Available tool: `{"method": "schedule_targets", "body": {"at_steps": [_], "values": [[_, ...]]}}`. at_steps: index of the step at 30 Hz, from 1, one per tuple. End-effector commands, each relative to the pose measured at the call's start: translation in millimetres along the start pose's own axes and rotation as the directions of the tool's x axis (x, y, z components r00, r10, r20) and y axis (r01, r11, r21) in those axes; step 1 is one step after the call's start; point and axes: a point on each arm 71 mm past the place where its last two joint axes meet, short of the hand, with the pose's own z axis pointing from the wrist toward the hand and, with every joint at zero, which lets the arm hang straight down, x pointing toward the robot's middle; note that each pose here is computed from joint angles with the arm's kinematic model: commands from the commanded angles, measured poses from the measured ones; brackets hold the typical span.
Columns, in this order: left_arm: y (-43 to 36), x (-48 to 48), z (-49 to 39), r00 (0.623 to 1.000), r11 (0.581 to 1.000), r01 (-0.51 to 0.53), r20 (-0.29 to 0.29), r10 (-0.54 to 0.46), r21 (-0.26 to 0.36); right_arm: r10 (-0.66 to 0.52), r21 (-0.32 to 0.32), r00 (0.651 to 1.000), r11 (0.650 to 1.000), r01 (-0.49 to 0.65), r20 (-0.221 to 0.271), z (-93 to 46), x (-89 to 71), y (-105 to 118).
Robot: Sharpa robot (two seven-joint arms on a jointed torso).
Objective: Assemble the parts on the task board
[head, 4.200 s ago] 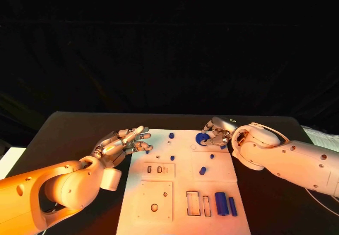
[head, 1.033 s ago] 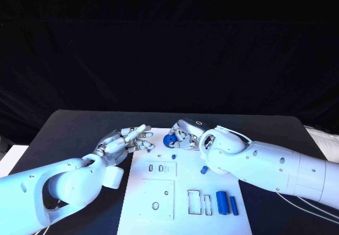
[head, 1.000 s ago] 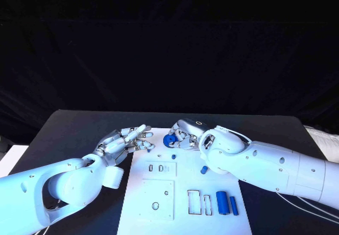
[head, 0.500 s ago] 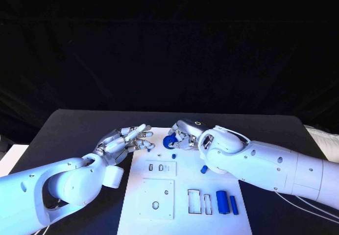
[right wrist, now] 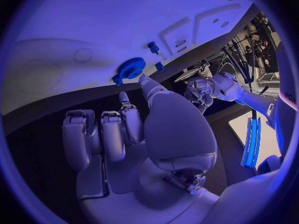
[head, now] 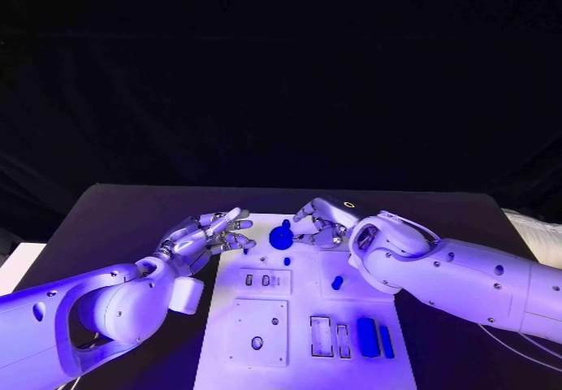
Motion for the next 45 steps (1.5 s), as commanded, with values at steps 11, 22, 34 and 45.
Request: {"method": "schedule_targets", "body": {"at_steps": [11,22,34,45], "values": [[-1.9,-1.9,-0.3,1.000,1.000,0.002,-0.001,-0.002,0.010,0.208,0.054,0.976,0.976,-0.212,0.065,-60.8,-35.8,-78],[-1.7,-5.4,1.5,1.000,1.000,-0.001,0.008,0.001,0.012,0.186,0.136,0.981,0.972,-0.192,0.056,-85.1,-26.0,-117],[-1.4,-6.8,2.4,1.000,1.000,-0.002,0.010,0.002,0.012,0.177,0.165,0.983,0.969,-0.182,0.045,-83.2,-13.3,-128],[-1.1,-6.9,2.8,1.000,1.000,-0.002,0.010,0.002,0.011,0.174,0.165,0.984,0.970,-0.177,0.035,-74.4,-7.3,-127]]}}
